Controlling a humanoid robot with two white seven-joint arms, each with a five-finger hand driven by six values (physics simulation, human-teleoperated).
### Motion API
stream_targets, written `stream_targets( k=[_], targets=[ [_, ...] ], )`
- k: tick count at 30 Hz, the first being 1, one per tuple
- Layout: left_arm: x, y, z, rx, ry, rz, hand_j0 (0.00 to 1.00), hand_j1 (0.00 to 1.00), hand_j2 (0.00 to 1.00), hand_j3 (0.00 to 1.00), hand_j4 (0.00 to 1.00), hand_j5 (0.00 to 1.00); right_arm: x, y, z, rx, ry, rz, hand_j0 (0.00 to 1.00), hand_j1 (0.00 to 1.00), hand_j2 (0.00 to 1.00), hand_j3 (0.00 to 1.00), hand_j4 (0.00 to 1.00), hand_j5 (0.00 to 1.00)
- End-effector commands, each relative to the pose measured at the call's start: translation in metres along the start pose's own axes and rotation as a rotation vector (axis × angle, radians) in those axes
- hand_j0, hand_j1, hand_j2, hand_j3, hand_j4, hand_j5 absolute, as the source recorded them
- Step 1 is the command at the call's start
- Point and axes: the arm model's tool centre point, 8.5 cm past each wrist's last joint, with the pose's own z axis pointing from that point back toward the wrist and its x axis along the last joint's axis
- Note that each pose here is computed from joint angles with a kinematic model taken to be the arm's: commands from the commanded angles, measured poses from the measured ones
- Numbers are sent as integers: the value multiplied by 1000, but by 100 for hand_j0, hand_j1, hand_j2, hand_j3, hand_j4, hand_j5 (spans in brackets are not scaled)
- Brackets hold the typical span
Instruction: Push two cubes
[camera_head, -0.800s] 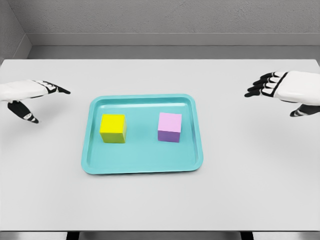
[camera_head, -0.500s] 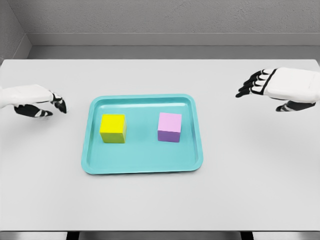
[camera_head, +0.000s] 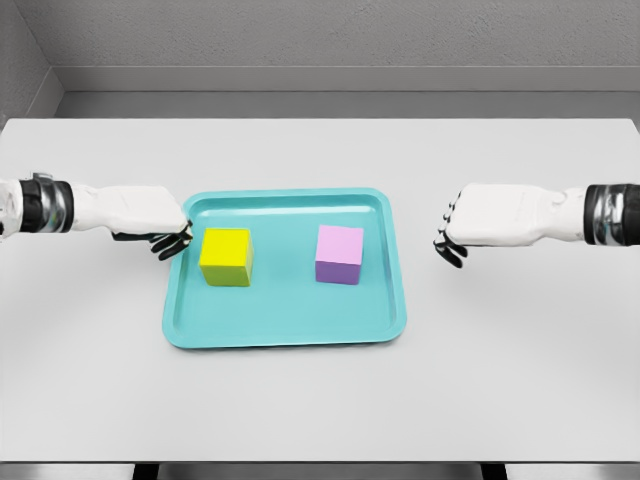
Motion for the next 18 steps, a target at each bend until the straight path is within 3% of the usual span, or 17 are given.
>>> stream_targets(
  k=[1, 5, 12, 18],
  targets=[
    [18, -4, -13, -45, -39, -58, 0, 0, 0, 0, 0, 0, 5, 5, -13, 18, -19, 10, 20, 20, 20, 20, 20, 20],
    [13, -4, -11, -74, -2, -109, 0, 0, 0, 0, 0, 0, 9, 4, -36, 30, -48, 28, 20, 20, 20, 20, 20, 20],
    [11, 2, -9, -66, 7, -116, 0, 0, 0, 0, 0, 0, 0, 9, -68, 67, -69, 6, 23, 23, 23, 23, 23, 23],
    [6, 4, -2, -66, 25, -115, 0, 0, 0, 0, 0, 0, 3, 7, -76, 70, -87, 10, 24, 24, 24, 24, 24, 24]
  ],
)
